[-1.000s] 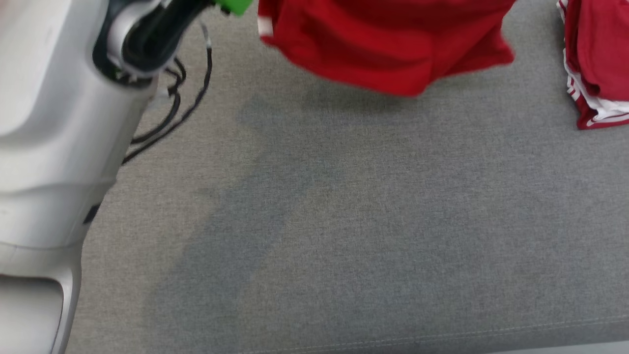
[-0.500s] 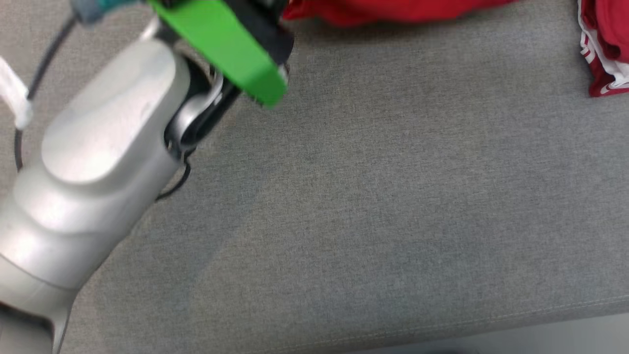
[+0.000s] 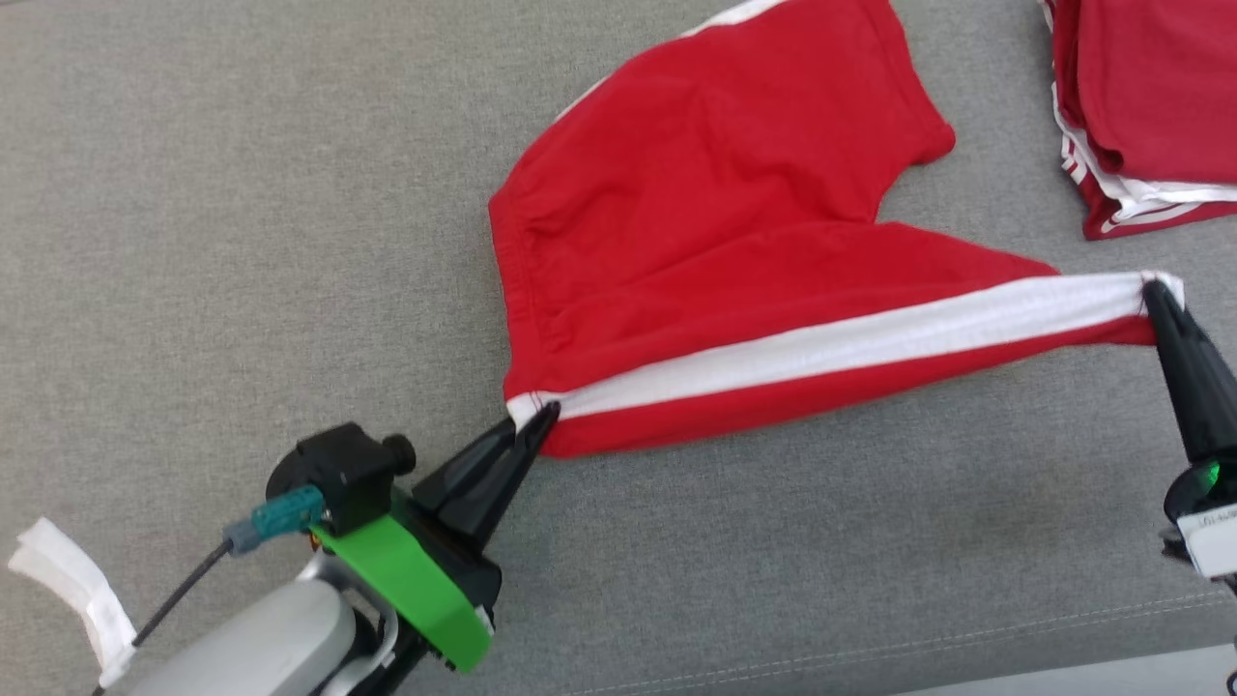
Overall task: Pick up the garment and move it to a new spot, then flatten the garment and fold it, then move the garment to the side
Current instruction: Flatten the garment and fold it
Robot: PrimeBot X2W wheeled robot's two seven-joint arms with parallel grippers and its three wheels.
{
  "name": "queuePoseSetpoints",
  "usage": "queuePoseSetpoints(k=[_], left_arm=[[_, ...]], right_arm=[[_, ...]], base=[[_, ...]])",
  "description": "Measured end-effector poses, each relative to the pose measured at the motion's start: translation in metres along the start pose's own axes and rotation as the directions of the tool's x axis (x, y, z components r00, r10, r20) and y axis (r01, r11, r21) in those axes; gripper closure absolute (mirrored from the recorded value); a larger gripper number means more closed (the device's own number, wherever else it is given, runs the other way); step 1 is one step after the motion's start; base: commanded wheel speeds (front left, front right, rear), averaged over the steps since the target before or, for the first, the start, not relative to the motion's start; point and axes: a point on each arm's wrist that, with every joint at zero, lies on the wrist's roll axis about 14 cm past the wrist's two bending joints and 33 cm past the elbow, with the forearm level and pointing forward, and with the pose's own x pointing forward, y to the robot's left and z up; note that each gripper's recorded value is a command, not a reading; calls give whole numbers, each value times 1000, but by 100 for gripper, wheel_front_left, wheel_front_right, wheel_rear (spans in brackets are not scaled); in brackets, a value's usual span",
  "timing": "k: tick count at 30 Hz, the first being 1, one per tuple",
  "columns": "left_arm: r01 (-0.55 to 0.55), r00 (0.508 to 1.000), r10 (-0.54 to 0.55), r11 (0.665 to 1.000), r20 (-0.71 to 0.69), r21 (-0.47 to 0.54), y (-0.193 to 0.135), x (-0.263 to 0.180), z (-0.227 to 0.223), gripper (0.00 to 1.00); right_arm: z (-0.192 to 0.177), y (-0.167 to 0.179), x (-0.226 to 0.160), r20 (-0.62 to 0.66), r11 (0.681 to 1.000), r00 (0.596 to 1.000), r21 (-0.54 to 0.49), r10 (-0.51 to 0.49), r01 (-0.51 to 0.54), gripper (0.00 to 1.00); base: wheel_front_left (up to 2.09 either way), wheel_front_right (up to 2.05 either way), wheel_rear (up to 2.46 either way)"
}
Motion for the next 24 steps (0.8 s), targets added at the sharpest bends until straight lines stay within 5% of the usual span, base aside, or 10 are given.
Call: queuePoseSetpoints(k=[13, 24], left_arm=[[-32, 997, 28, 998, -79, -59, -40, -51, -17, 100], [-45, 997, 66, 931, 47, -363, -19, -24, 33, 100]], right_arm=[[-14, 21, -32, -120, 998, 991, 51, 51, -45, 100], [-2, 15, 27, -159, 991, 982, -69, 107, -119, 100]], base=[[0, 0, 0], [0, 0, 0]])
